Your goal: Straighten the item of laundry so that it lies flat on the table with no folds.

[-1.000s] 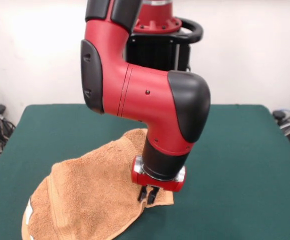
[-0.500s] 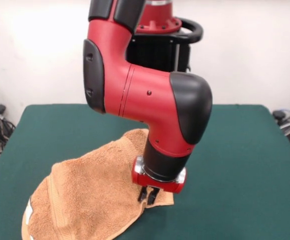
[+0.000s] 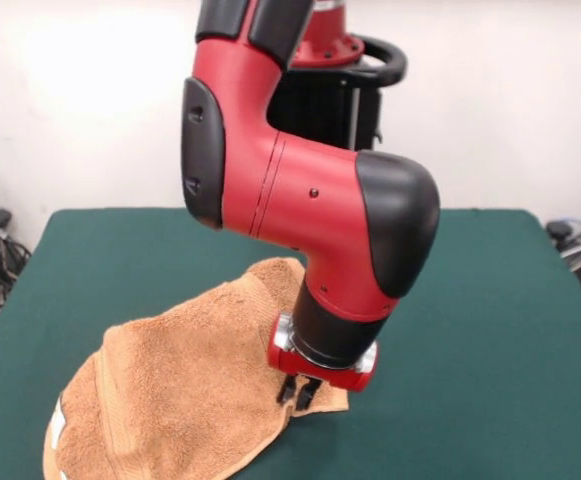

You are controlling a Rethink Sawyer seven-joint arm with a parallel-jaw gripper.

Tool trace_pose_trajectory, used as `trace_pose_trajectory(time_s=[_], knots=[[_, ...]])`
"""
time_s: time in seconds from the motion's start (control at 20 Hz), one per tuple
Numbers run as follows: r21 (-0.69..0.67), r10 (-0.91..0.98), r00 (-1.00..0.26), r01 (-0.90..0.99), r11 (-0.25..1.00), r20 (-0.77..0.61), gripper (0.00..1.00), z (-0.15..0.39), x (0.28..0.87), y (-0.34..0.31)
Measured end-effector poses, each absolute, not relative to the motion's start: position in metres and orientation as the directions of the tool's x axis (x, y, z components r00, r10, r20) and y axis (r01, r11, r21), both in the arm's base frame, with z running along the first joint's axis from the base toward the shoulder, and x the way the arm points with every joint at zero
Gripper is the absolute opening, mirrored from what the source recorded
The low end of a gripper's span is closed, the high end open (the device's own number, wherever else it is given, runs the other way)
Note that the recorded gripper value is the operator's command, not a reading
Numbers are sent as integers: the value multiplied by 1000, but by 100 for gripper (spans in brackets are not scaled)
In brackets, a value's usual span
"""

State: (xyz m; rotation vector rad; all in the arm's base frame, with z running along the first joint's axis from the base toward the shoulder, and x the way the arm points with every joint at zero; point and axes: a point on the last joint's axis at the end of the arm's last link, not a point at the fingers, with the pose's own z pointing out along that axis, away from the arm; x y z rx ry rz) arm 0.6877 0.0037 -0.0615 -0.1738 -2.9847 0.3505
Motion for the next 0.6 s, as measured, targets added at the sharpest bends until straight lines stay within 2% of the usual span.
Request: trace_pose_trajectory(time_s=[0.6], knots=[[-260,158,-976,116,959,147,0,-63,693,6]])
